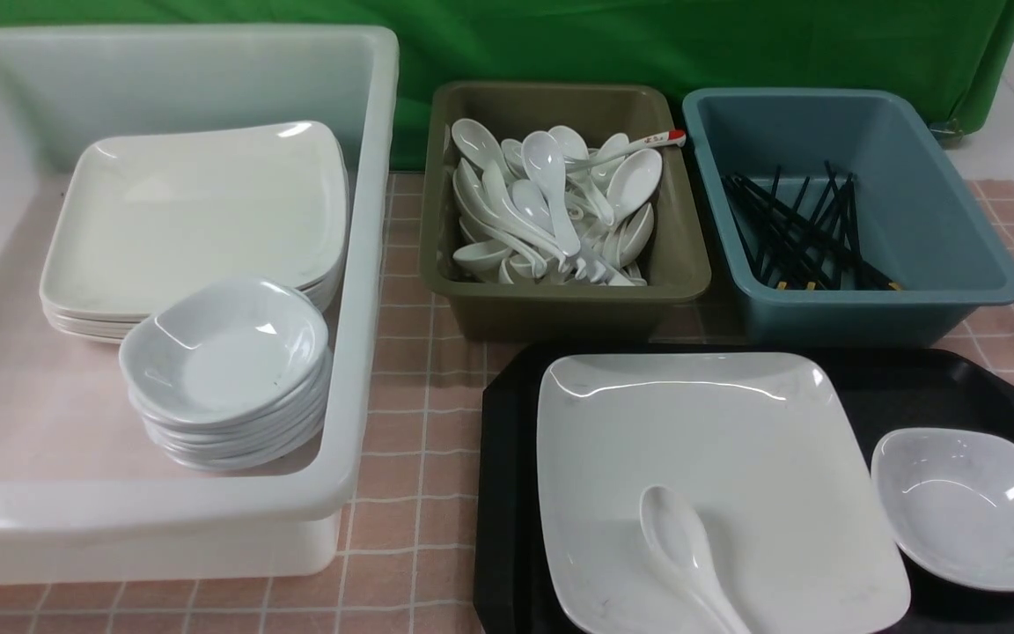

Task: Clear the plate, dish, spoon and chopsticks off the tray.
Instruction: Use the left arm to grab a soup spoon from the plate

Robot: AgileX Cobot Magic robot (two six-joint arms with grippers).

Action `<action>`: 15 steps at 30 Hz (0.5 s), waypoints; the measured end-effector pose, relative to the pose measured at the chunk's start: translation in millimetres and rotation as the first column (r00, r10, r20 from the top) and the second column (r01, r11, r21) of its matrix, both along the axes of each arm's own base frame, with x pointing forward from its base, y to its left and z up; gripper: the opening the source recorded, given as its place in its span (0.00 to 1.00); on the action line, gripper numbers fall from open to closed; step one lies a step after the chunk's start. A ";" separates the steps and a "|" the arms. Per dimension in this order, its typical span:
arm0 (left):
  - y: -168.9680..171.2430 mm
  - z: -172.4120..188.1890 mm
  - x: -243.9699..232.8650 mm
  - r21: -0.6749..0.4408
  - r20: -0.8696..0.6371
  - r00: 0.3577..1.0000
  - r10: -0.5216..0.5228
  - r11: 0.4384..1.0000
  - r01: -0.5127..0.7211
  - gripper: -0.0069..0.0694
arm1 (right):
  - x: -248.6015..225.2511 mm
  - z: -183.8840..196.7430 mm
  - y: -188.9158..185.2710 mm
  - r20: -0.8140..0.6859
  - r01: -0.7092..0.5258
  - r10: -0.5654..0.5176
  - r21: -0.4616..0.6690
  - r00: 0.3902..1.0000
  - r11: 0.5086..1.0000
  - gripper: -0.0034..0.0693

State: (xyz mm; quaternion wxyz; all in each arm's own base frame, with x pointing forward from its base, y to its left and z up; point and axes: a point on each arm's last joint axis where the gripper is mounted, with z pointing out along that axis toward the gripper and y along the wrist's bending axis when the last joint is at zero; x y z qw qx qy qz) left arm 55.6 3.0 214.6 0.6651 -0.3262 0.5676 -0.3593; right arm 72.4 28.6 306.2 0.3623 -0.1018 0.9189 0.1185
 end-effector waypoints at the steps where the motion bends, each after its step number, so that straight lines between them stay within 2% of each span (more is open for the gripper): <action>1: 1.4 2.0 -0.3 -0.004 0.022 1.000 0.015 1.000 -0.015 0.12 | 0.2 -1.2 0.0 -0.002 0.001 -0.001 0.000 1.000 1.000 0.13; 5: 7.9 12.2 -3.1 -0.103 0.137 0.988 0.074 0.993 -0.060 0.12 | 1.8 -1.0 -0.1 0.016 0.006 -0.006 0.003 1.000 1.000 0.14; 8: 6.3 26.9 -6.2 -0.076 0.191 0.980 0.060 0.996 -0.047 0.12 | 3.2 0.4 -0.1 0.036 0.010 -0.011 0.007 0.999 1.000 0.15; 10: 1.6 54.9 -9.6 0.009 0.204 0.979 0.019 1.000 -0.021 0.12 | 4.1 1.2 -0.1 0.050 0.014 -0.014 0.010 0.999 1.000 0.16; 12: -4.5 94.8 -10.8 0.140 0.116 0.993 -0.032 0.990 0.016 0.12 | 5.0 2.2 -0.2 0.063 0.016 -0.017 0.013 0.998 1.000 0.17; 14: -9.2 116.9 -1.8 0.254 -0.083 0.995 -0.064 0.964 0.083 0.12 | 5.3 2.4 -0.2 0.067 0.017 -0.018 0.014 0.998 1.000 0.18; 15: -9.6 120.0 -3.5 0.268 -0.090 0.994 -0.067 0.959 0.089 0.12 | 5.3 2.5 -0.2 0.068 0.017 -0.018 0.014 0.998 1.000 0.18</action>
